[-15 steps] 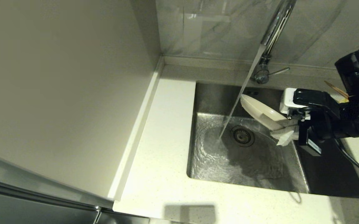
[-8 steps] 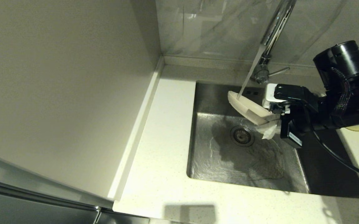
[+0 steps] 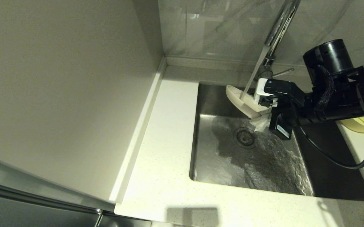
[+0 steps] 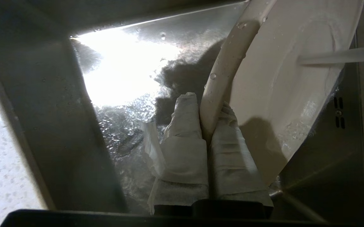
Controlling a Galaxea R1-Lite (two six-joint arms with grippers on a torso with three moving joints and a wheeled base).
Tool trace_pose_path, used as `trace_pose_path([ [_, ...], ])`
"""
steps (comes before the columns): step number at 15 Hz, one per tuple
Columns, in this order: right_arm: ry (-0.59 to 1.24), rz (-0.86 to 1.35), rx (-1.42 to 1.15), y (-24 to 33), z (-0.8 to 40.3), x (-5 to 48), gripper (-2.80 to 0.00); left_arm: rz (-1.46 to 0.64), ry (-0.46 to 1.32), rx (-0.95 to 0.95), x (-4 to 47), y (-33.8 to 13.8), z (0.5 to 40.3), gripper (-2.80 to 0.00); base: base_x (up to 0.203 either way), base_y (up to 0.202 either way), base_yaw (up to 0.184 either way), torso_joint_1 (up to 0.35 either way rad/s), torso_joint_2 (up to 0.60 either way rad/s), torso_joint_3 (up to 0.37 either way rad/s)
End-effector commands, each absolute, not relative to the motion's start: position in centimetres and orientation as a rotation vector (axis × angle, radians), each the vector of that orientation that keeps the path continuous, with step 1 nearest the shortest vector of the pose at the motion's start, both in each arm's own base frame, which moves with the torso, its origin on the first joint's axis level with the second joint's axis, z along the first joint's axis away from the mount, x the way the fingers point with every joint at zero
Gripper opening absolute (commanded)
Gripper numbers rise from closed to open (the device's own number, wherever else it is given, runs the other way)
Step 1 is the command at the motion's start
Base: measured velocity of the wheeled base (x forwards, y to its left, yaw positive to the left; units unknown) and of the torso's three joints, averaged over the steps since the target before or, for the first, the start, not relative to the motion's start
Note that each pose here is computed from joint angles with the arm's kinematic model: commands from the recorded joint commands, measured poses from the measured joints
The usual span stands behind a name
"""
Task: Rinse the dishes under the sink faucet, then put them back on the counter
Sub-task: Rinse the plate
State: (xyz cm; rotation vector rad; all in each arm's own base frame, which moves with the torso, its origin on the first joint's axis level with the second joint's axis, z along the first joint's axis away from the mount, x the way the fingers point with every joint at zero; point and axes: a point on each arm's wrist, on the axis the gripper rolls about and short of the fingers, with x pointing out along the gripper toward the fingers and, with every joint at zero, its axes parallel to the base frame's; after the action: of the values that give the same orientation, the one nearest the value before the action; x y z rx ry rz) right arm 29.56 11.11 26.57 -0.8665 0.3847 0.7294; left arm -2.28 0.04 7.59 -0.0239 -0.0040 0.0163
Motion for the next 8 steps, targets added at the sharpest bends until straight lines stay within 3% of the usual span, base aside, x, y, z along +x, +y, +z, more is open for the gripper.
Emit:
trace_pose_path([
  [1,0.395,0.730,-0.873,11.4,26.2,30.4,-2.80,0.017,-0.006,-0.025,-2.3,0.0,7.6,-2.80,0.000,0.000,0.000,0.000,0.00,0.000],
  [8,0.404,0.724,-0.864,10.5,26.4,28.7,-2.80,0.017,-0.006,-0.025,-2.3,0.0,7.6,-2.80,0.000,0.000,0.000,0.000,0.00,0.000],
])
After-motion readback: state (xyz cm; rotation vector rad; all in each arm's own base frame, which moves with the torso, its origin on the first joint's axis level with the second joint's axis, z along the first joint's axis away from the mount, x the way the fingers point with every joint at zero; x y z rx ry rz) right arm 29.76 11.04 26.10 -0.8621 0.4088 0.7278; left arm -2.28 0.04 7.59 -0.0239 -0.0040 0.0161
